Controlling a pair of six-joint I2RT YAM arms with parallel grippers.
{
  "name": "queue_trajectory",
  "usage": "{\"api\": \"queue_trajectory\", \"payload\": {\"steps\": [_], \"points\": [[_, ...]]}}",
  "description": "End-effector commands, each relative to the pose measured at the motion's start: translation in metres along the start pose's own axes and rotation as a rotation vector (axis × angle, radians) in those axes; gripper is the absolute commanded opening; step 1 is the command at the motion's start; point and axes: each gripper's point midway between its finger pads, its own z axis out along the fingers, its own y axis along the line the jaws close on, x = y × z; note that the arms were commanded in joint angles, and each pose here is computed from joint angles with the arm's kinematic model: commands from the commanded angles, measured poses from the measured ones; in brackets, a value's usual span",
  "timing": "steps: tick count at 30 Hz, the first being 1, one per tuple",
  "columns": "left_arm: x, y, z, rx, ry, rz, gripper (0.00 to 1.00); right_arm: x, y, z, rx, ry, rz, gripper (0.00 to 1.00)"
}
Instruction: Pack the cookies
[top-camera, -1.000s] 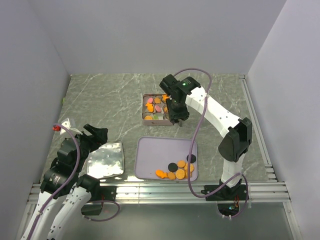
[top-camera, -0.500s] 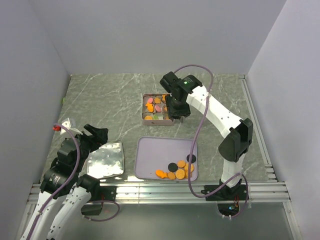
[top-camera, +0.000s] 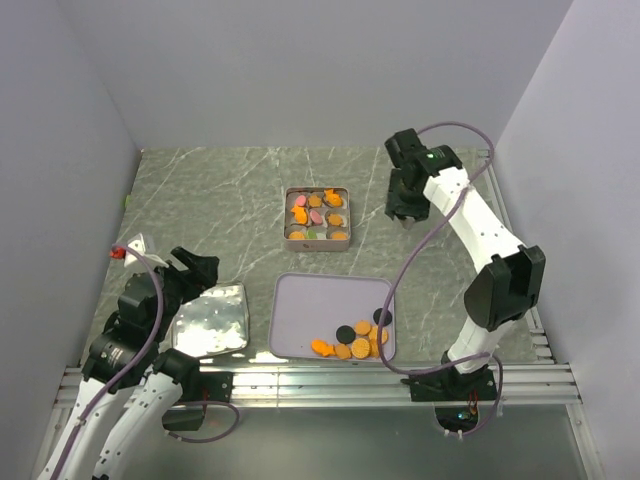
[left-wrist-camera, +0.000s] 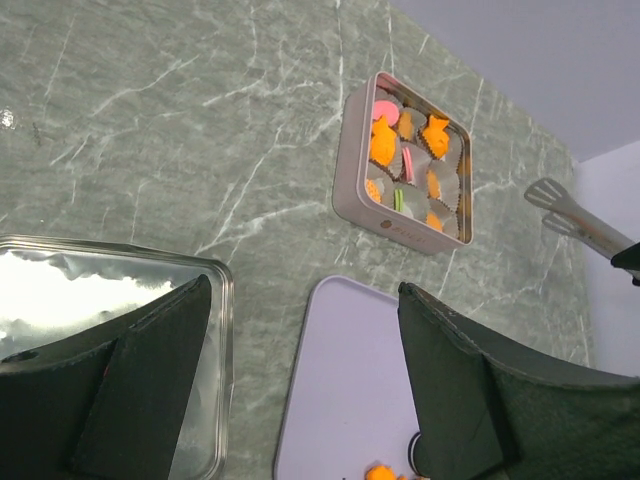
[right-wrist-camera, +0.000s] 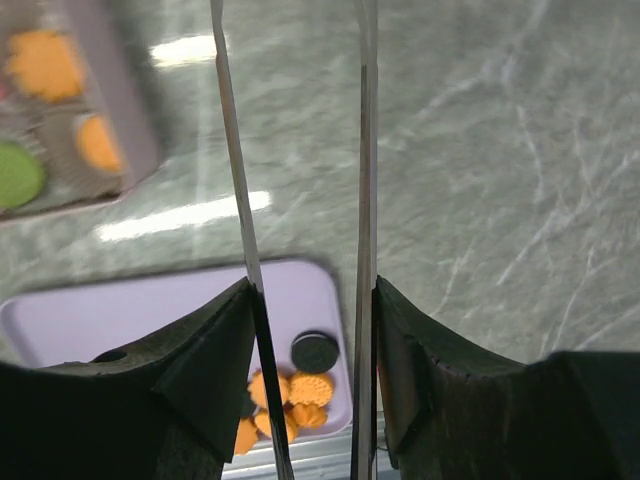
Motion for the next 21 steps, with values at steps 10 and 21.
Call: {"api": "queue_trajectory", "payload": {"steps": [10, 21], "points": [[-0.007, -0.01, -0.001, 0.016, 0.0, -0.001, 0.84, 0.013, -0.039, 0.08, 0.02, 0.081, 0.188, 0.54], [0.003, -0.009, 0.006, -0.023, 0.059, 0.002, 0.9, 0.06, -0.028, 0.132, -0.013, 0.218, 0.195, 0.53]]}}
